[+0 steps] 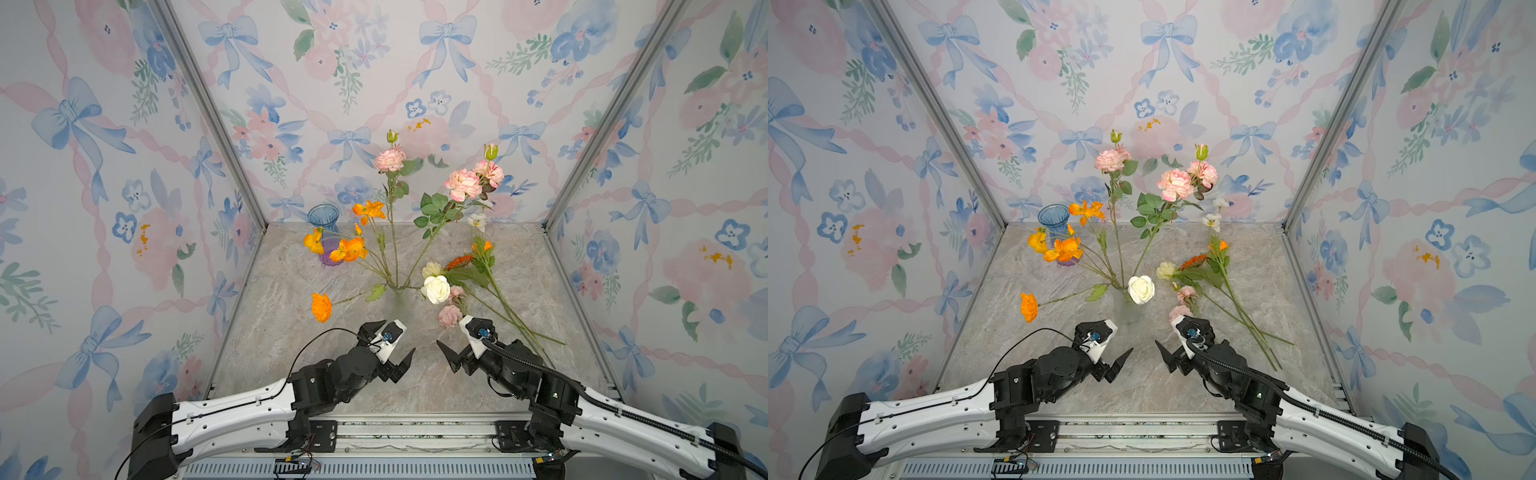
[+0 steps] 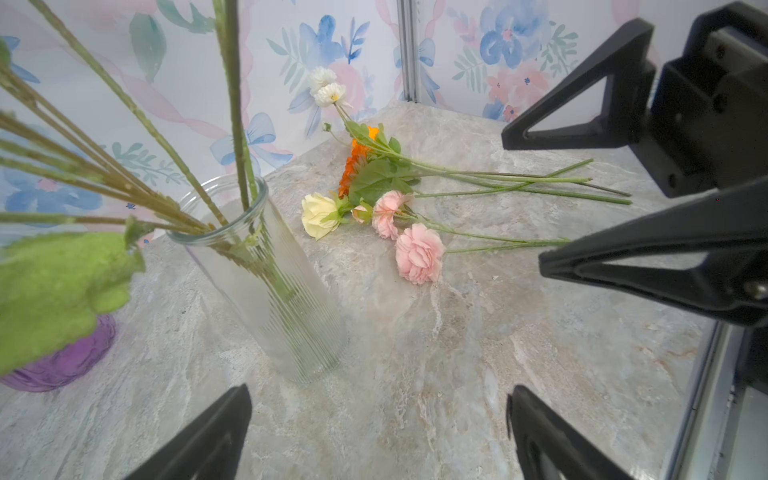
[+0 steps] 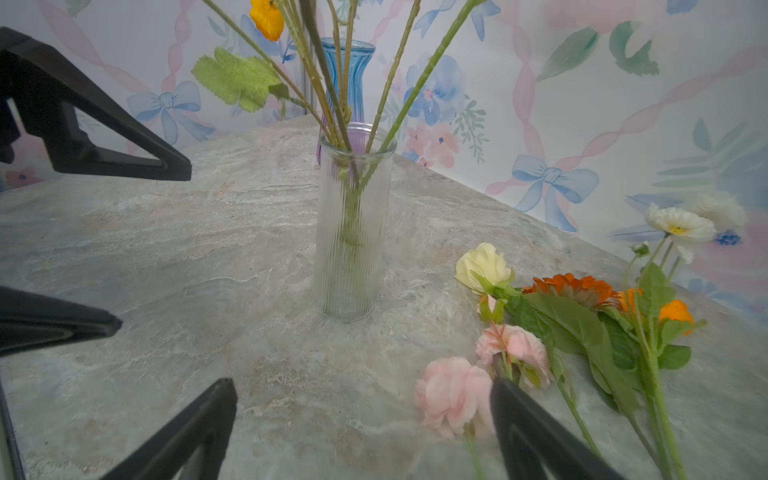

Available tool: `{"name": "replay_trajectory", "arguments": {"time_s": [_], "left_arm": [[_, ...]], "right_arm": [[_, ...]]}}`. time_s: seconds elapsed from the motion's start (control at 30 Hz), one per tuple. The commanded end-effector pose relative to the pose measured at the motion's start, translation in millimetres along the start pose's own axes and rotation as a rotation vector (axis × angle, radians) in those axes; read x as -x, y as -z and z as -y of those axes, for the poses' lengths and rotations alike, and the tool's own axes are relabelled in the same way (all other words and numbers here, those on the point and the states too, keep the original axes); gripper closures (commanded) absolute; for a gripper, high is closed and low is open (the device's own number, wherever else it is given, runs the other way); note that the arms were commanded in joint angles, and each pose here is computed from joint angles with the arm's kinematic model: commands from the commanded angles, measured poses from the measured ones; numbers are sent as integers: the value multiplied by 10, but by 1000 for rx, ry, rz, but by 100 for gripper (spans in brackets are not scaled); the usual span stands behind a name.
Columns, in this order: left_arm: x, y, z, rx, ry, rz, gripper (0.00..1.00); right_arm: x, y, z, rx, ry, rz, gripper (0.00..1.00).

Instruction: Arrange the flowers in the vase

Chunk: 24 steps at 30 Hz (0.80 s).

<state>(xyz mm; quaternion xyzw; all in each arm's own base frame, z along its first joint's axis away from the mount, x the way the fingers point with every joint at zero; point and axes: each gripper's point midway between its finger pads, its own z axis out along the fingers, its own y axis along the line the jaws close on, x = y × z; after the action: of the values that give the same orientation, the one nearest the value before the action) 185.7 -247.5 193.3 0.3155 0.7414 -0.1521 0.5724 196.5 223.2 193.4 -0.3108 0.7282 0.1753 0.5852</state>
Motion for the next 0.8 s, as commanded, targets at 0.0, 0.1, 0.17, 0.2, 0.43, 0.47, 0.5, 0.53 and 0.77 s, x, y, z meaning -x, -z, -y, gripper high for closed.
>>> {"name": "replay_trajectory", "arguments": {"time_s": [0.0, 0.1, 0.17, 0.2, 0.43, 0.47, 0.5, 0.53, 0.77], "left_arm": [[19, 27, -126, 62, 133, 117, 2], [-72, 20, -172, 71, 182, 173, 2], [-135, -59, -198, 72, 183, 157, 2], [-138, -102, -205, 69, 187, 148, 2], [-117, -305, -433, 119, 211, 184, 2], [-96, -333, -450, 112, 211, 192, 2], [-66, -369, -460, 101, 206, 199, 2], [-8, -407, -457, 86, 197, 214, 2], [237, -738, -471, 13, 161, 247, 2]], "right_arm": [[41, -70, -106, 72, -32, 21, 3], [25, -160, -112, 92, -26, 14, 3], [54, -221, -79, 99, -28, 33, 3], [79, -250, -61, 107, -32, 40, 3], [329, -498, 15, 159, -92, 101, 3], [347, -541, -9, 171, -82, 96, 3], [356, -589, -44, 189, -66, 85, 3], [364, -638, -80, 207, -54, 76, 3], [289, -647, -121, 226, -55, 114, 3]]}}
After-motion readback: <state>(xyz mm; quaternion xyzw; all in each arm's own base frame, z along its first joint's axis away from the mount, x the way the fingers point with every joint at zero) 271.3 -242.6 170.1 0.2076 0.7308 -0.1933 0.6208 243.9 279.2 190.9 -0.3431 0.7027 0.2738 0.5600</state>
